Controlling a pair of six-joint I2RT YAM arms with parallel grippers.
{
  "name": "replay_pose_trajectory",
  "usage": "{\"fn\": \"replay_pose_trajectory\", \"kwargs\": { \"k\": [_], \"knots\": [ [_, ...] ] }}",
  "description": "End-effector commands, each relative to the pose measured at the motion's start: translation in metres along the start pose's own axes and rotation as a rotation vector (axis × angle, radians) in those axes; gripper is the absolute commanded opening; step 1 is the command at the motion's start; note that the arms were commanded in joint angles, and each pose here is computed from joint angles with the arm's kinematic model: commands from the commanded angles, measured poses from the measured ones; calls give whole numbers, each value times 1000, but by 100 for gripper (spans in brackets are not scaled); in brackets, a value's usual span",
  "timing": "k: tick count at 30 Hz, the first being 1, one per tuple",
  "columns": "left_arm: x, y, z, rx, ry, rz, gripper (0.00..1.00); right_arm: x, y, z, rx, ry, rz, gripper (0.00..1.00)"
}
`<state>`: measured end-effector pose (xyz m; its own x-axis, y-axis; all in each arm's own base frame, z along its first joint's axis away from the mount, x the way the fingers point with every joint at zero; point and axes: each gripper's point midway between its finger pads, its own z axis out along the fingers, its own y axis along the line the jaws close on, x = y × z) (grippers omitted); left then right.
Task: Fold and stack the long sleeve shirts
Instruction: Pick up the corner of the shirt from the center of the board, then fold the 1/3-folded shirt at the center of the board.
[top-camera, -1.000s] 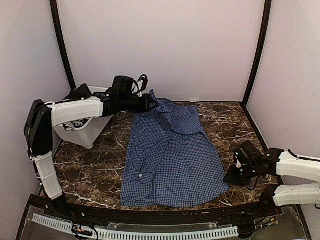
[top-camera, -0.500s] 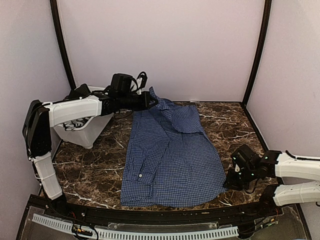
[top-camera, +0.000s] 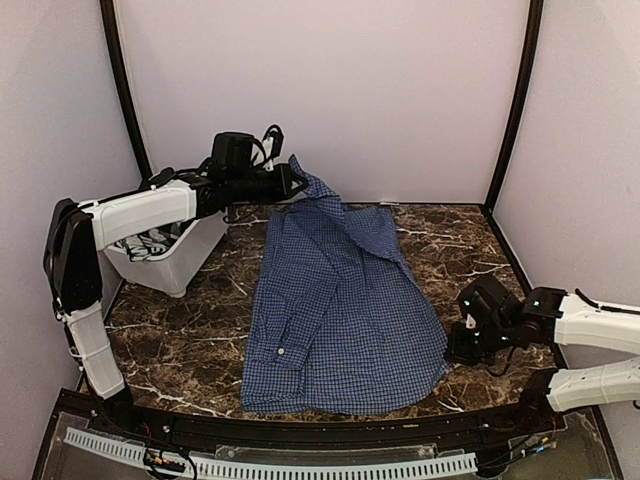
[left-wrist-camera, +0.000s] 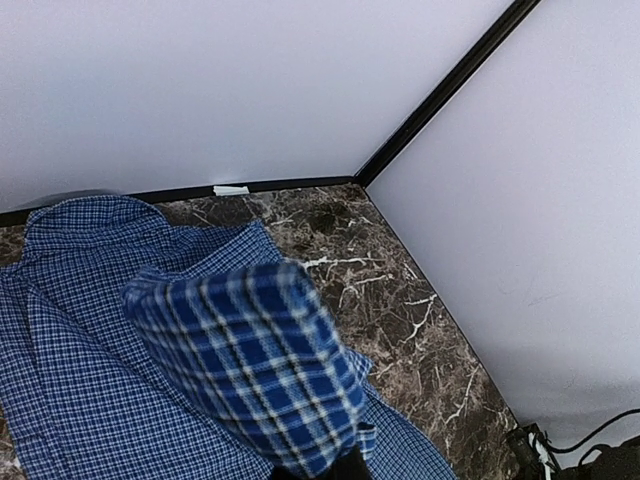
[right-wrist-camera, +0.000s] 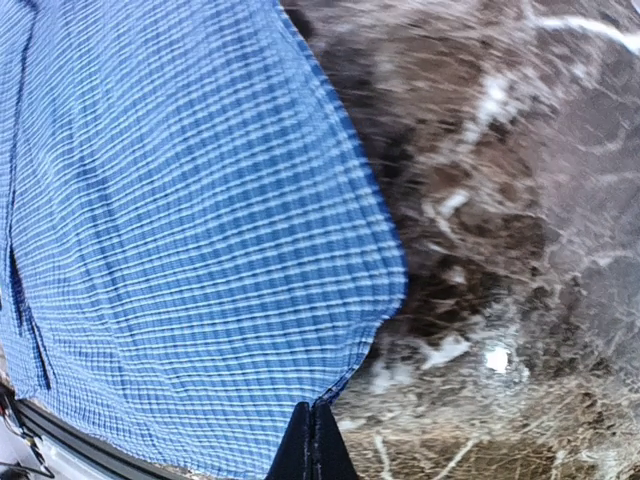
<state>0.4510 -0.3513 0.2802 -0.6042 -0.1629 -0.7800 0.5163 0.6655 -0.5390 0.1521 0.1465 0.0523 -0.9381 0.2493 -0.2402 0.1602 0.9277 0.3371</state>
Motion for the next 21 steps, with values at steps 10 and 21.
{"fn": "replay_pose_trajectory", "kwargs": {
  "k": [10, 21],
  "knots": [
    [-43, 12, -32, -47, -98, 32, 0, 15, 75, 8, -50, 34, -297, 0],
    [-60, 50, -62, -129, -139, 19, 0, 43, 146, 38, -232, 143, -424, 0]
  ]
}}
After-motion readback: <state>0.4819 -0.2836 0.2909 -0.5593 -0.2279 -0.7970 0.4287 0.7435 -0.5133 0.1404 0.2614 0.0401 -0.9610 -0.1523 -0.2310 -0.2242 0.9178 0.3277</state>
